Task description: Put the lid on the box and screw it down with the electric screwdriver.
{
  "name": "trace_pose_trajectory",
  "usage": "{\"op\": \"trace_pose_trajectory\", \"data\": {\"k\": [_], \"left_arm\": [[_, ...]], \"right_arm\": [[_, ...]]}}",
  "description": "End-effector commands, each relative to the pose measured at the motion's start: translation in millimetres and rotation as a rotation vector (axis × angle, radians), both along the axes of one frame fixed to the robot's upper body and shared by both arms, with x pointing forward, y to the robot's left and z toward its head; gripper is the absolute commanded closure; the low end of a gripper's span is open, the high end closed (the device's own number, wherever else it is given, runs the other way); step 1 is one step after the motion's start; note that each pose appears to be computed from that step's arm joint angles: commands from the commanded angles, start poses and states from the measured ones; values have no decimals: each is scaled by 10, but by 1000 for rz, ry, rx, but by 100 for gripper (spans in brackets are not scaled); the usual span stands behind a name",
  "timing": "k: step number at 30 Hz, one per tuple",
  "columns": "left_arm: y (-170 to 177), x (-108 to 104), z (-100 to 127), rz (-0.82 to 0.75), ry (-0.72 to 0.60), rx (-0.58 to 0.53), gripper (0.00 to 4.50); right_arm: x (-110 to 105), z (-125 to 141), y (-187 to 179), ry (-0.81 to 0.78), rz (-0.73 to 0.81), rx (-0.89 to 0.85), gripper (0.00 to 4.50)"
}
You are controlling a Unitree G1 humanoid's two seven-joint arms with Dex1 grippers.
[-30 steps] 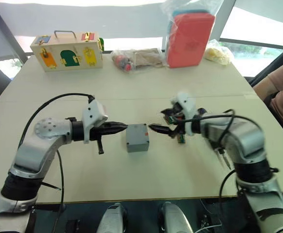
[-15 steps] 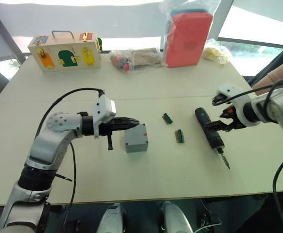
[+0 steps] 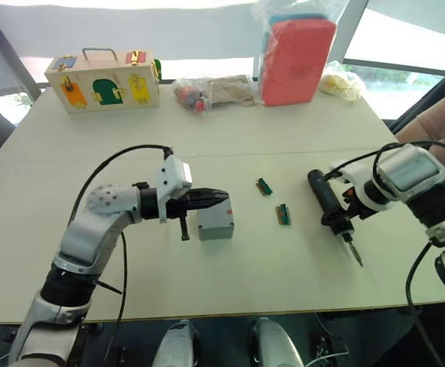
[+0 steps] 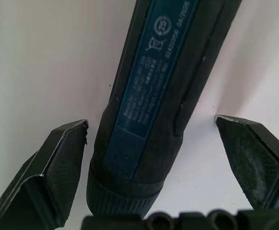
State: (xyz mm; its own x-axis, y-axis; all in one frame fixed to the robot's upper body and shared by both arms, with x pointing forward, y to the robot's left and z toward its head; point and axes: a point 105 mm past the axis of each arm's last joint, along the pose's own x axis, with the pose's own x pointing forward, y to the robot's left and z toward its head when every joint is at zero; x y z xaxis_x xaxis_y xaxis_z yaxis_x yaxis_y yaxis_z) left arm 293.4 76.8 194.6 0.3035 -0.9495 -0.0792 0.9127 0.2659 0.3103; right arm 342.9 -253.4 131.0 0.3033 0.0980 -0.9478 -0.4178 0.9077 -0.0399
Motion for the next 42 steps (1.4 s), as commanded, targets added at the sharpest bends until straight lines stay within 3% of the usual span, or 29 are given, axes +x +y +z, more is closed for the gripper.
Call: {"op": "trace_pose_trajectory", "data": {"k": [1,5,6,10,14,17,20,22,28,42], "left_arm": [[-9,-12,119,28,-53,-23,450],[-5,-21,91,30,-42,-13,450],[11,-17,83,32,-42,-3,450],[109,26,38,55,-36,29,450],[149,68,10,63,-11,42,450],[158,73,-3,53,0,49,450],[184,121,-80,24,11,114,450],[195,140,-113,5,23,140,450],[212,230,-211,-12,64,152,450],[170,373,-477,-21,125,187,450]], "right_arm": [[43,37,95,6,40,11,108],[145,149,129,-35,28,28,250],[181,206,142,-57,18,42,263],[303,524,187,-179,0,94,264],[307,1058,416,-399,114,209,264],[273,1259,587,-520,172,313,264],[34,1773,1185,-898,425,684,264],[-158,1937,1330,-1062,463,888,264],[-328,1791,1632,-1365,509,954,264],[-269,1252,2028,-1436,486,973,264]]}}
